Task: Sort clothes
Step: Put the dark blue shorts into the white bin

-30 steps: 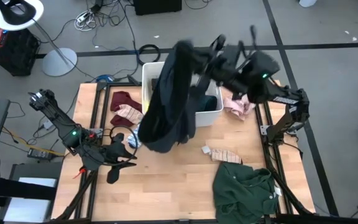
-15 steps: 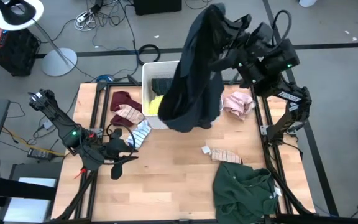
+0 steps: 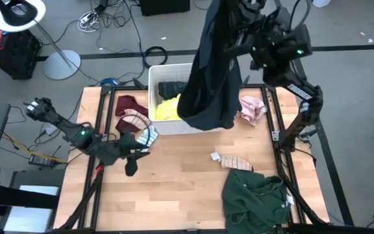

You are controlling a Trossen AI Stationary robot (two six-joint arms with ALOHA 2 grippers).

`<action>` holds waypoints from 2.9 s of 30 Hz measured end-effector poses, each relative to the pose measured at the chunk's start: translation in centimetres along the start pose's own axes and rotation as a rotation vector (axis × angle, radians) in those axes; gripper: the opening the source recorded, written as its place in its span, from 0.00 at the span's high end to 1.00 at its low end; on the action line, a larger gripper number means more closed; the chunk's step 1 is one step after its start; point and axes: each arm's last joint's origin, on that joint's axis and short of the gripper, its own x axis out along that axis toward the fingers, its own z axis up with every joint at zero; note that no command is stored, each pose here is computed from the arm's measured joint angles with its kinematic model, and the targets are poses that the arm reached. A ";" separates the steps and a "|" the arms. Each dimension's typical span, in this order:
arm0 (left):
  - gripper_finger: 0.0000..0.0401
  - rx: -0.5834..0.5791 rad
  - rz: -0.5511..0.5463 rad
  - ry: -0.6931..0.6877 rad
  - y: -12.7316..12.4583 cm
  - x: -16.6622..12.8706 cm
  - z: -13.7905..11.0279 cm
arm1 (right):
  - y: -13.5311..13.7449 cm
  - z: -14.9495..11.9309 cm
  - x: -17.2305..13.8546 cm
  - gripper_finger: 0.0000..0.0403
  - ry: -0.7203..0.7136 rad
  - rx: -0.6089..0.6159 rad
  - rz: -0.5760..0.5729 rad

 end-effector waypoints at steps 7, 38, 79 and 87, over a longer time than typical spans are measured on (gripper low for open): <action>0.70 -0.031 0.073 -0.011 1.6 1.0 1.0 | -3.8 -2.3 0.7 0.99 -0.252 0.061 0.047; 0.70 -0.090 0.161 -0.045 2.8 1.6 1.7 | -13.0 -6.7 1.1 0.99 -0.220 0.206 0.131; 0.70 -0.078 0.144 0.053 3.0 1.5 1.0 | -1.4 -17.4 -9.4 0.99 1.686 0.165 -0.047; 0.70 -0.075 0.161 0.039 3.1 1.4 1.0 | -0.9 -23.9 -11.9 0.99 1.628 0.287 -0.015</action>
